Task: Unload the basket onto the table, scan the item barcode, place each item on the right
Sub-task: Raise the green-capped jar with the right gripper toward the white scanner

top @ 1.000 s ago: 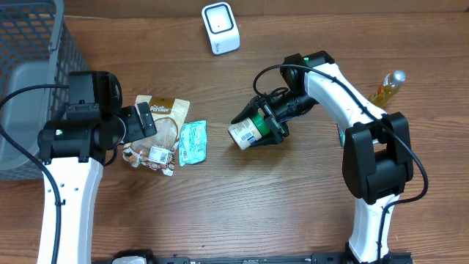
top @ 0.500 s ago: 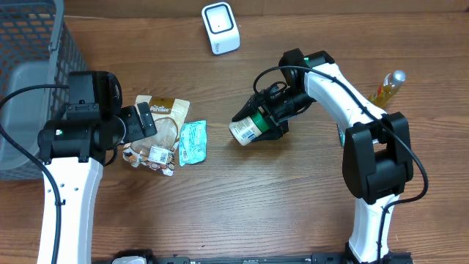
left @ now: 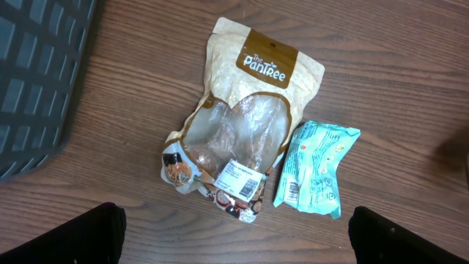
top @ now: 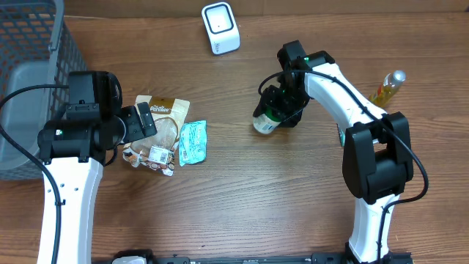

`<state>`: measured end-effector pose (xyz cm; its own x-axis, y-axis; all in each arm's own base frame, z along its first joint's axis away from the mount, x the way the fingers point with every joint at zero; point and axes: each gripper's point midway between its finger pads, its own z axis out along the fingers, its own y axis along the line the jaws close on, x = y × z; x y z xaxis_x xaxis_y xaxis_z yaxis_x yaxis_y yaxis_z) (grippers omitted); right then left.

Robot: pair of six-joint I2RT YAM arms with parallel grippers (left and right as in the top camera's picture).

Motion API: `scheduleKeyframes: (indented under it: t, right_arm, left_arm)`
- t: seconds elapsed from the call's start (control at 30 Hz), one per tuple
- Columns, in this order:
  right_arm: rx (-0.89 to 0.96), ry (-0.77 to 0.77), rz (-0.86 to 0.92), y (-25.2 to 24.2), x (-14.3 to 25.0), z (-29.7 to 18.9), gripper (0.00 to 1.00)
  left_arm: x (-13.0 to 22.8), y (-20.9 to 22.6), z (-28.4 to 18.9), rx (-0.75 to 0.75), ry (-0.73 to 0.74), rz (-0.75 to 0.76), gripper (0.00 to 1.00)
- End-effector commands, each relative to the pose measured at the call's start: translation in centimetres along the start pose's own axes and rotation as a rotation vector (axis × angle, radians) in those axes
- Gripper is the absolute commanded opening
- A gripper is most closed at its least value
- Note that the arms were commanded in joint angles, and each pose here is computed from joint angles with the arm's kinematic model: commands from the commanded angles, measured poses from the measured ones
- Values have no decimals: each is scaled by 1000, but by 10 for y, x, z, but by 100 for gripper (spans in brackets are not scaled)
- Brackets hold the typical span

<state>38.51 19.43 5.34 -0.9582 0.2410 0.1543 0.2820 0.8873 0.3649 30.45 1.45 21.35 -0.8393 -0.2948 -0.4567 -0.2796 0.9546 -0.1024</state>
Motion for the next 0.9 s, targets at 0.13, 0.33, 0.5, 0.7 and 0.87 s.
scheduleKeyframes:
  t: [0.13, 0.33, 0.5, 0.7, 0.87]
  right_arm:
    - [-137, -117, -225, 48, -15, -78, 23]
    - [-89, -224, -377, 70, -10, -147, 27]
    - [-152, -389, -474, 98, -25, -195, 29]
    - [-240, -583, -554, 132, -58, -220, 26]
    - [-291, -686, -622, 162, -67, -229, 26]
  left_arm:
    - [-3, -2, -2, -1, -10, 15, 100]
    - [-3, -2, -2, -1, -9, 15, 100]
    - [-3, -2, -2, -1, -10, 15, 100]
    - [-3, -2, -2, -1, -9, 15, 99]
    - [-3, -2, -2, -1, -10, 15, 100]
